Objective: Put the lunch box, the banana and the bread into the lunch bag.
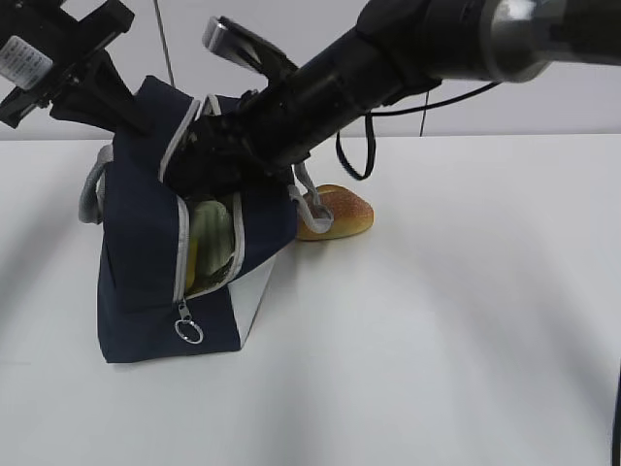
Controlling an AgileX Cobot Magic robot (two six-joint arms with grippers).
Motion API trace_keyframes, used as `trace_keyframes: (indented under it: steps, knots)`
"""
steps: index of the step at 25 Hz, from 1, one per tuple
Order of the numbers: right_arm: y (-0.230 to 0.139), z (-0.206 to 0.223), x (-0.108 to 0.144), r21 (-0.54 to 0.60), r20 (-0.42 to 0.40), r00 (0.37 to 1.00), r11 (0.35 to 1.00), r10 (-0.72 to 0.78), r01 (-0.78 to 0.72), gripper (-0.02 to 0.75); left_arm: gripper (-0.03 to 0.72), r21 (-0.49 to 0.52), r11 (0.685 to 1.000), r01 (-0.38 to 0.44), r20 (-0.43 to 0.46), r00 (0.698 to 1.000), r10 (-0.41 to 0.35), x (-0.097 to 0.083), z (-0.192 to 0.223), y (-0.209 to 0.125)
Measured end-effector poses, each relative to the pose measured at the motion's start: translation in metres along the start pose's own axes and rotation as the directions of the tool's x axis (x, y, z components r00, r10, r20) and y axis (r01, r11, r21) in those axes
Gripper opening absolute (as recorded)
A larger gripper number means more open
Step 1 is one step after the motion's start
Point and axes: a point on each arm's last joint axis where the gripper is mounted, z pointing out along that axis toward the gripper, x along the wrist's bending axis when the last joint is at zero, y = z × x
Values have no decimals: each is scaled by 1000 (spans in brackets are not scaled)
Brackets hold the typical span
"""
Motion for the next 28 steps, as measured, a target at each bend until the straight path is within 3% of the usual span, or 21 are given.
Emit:
trace_keyframes:
  steps: [7, 11, 17, 22, 28]
  knots:
    - [23, -72, 7, 74, 155, 977, 988, -143, 133, 458, 0, 0, 1000, 0, -1, 1000, 0, 0, 0, 0]
    - [14, -96, -1, 261, 275, 935, 953, -224, 152, 459, 0, 0, 1000, 0, -1, 1000, 0, 0, 0, 0]
    - [3, -112, -24, 469, 449, 814, 872, -368, 136, 459, 0, 0, 1000, 0, -1, 1000, 0, 0, 0, 0]
    - [-1, -110, -36, 526, 472, 782, 842, -407, 120, 459, 0, 0, 1000, 0, -1, 1000, 0, 0, 0, 0]
    - [-11, -99, -61, 555, 386, 818, 816, -427, 164, 459, -1, 0, 1000, 0, -1, 1000, 0, 0, 0, 0]
